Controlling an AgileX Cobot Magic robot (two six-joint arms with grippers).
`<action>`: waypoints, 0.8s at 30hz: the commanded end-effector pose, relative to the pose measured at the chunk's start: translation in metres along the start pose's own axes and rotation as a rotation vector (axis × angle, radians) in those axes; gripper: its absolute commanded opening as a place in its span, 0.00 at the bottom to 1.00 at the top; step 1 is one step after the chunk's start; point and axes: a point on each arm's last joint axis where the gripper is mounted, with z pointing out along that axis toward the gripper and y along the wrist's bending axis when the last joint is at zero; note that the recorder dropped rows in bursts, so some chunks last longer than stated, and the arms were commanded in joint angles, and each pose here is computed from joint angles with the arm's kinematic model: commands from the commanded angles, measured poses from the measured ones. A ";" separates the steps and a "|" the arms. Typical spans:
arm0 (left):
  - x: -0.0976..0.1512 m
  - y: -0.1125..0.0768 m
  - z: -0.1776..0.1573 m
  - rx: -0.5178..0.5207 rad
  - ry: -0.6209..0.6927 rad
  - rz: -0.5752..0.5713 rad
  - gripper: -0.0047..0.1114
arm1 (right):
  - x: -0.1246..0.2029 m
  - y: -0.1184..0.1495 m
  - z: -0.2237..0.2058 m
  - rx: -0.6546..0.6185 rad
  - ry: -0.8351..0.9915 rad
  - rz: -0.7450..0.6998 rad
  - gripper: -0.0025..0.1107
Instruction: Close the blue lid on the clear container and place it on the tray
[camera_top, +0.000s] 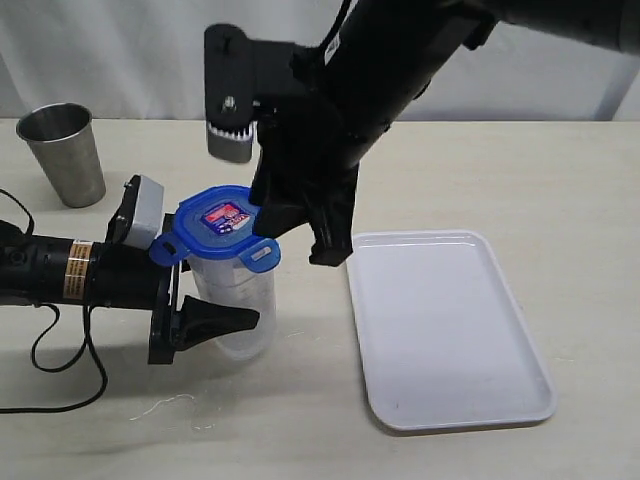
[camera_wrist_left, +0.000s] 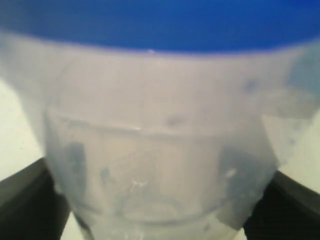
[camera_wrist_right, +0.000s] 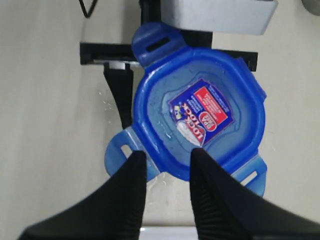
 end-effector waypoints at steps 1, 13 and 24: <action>-0.005 0.002 0.000 -0.005 -0.041 -0.011 0.04 | 0.001 0.002 0.012 0.060 0.064 -0.049 0.29; -0.006 0.003 0.000 -0.019 -0.048 -0.017 0.04 | -0.004 0.006 0.036 0.011 0.080 -0.070 0.38; -0.006 0.004 0.000 -0.024 -0.051 -0.020 0.04 | -0.005 0.016 0.057 -0.005 0.154 -0.133 0.38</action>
